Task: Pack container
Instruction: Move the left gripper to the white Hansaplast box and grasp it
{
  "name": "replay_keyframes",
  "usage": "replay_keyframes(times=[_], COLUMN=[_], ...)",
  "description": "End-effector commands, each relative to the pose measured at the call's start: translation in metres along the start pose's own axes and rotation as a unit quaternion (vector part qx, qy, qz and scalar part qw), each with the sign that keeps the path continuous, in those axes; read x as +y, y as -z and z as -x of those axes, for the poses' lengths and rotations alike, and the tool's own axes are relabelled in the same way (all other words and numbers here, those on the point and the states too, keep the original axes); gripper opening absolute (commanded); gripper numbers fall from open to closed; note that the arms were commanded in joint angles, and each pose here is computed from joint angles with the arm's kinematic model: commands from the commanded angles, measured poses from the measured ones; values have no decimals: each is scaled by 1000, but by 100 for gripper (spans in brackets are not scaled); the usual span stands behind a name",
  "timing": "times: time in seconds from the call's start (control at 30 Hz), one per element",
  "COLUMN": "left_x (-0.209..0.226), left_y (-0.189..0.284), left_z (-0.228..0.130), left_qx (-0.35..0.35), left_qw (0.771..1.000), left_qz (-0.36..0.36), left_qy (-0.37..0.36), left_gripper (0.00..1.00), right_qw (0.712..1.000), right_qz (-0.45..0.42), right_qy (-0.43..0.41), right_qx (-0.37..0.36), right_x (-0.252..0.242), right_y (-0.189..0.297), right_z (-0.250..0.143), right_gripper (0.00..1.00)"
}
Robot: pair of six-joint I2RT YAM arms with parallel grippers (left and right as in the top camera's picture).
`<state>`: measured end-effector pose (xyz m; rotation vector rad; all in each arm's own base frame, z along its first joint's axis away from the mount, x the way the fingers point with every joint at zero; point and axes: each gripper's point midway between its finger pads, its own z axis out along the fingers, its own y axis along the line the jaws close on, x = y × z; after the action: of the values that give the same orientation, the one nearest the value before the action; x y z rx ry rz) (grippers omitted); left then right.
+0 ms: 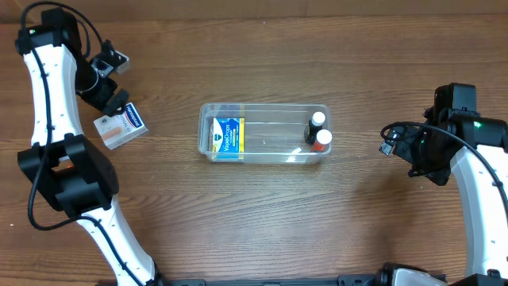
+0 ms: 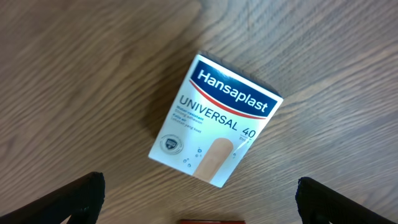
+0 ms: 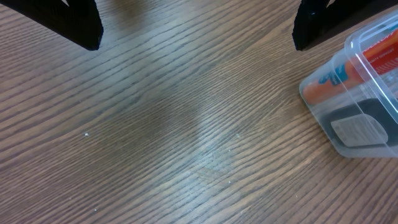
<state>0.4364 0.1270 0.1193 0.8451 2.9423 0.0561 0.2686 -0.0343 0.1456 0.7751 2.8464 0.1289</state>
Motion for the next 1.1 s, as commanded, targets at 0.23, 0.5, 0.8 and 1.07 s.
replay_keyframes(times=[0.23,0.5,0.8,1.07], left_x=[-8,-12,-25,-38], left_y=[-49,-62,-115,-123], left_z=[3,-1,-15,-8], left_qx=[27,39,92,68], left_qw=[993,989,982,987], left_qz=[-43,-57,-92,-128], left_qy=[-108,-129,-138,-67], left_gripper=[100,100,100,100], right_qw=[1000,1000,1000,1000], right_qz=[7,3,5,5], right_qy=[8,8,8,8], right_qx=[-12,-16,-21,-21], right_x=[1,0,1,1], right_y=[3,3,3,3], right_z=[3,5,7,7], right_gripper=[100,100,100,100])
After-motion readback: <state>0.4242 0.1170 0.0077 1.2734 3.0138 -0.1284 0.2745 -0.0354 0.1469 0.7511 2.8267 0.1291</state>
